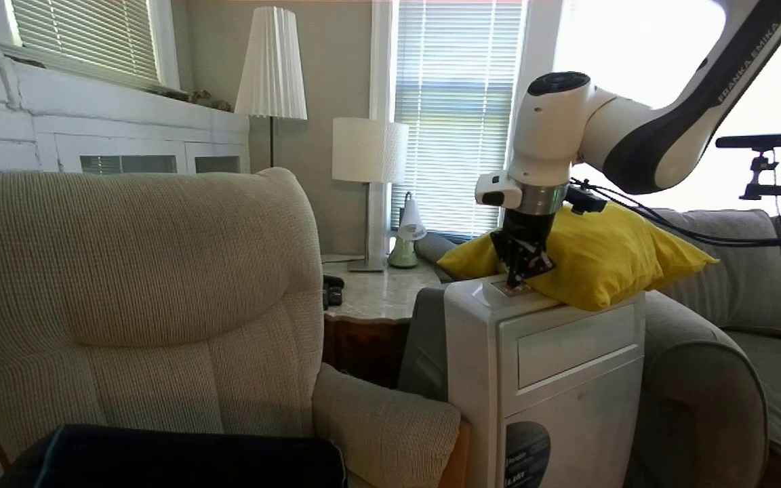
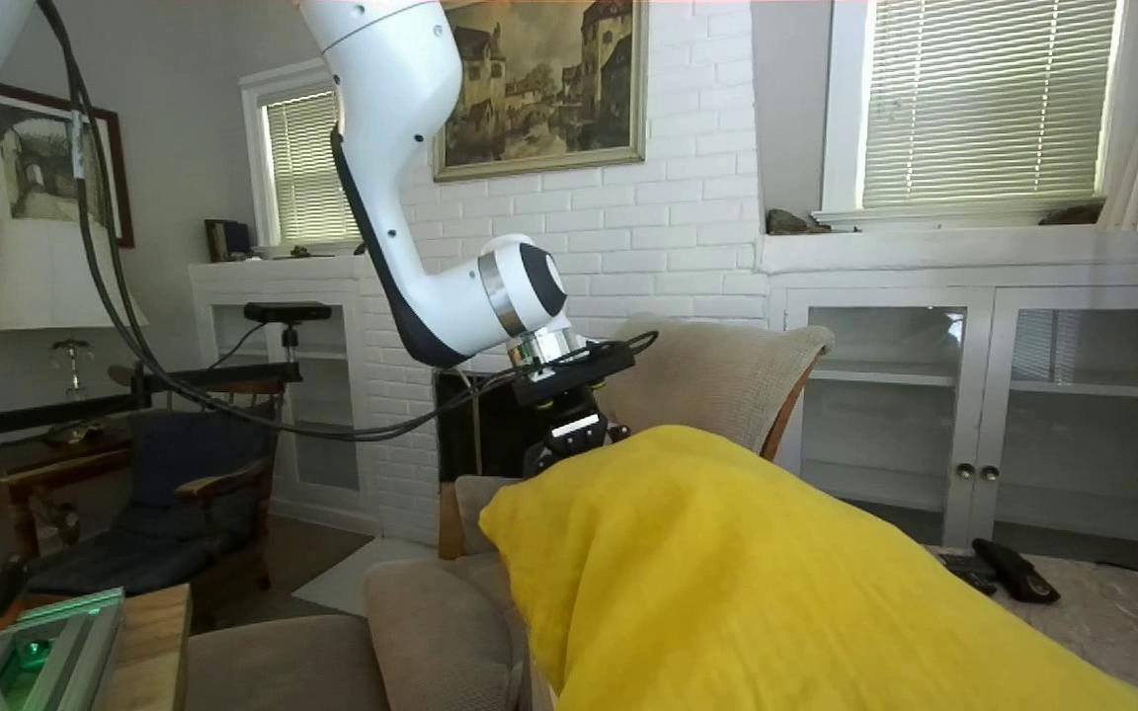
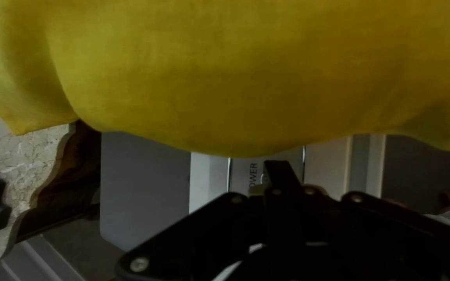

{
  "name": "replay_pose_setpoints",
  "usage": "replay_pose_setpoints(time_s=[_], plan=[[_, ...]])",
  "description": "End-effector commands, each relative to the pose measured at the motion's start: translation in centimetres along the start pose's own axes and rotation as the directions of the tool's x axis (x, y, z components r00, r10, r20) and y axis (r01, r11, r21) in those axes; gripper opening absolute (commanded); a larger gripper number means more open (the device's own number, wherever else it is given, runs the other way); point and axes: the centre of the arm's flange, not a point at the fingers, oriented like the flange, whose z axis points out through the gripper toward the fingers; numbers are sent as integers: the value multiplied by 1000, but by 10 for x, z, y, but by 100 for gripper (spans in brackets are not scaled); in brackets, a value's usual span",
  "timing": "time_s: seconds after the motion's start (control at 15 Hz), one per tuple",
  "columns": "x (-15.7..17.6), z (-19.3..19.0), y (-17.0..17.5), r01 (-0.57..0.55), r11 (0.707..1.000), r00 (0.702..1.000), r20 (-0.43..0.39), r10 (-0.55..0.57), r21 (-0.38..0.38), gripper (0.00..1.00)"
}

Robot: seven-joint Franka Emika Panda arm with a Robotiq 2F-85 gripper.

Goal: Open the machine

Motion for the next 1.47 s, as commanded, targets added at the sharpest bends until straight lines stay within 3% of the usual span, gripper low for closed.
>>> replay_pose_setpoints(time_s=[0.0,0.67,1.33,1.4], plan=[[6,10,2,-2,1000,1000,3,2,-19,0],[11,22,-8,31,1000,999,13,-31,-2,0],[-14,-68,1,16,997,999,-30,-18,-76,0],[-17,-76,1,12,997,1000,-26,-14,-74,26]])
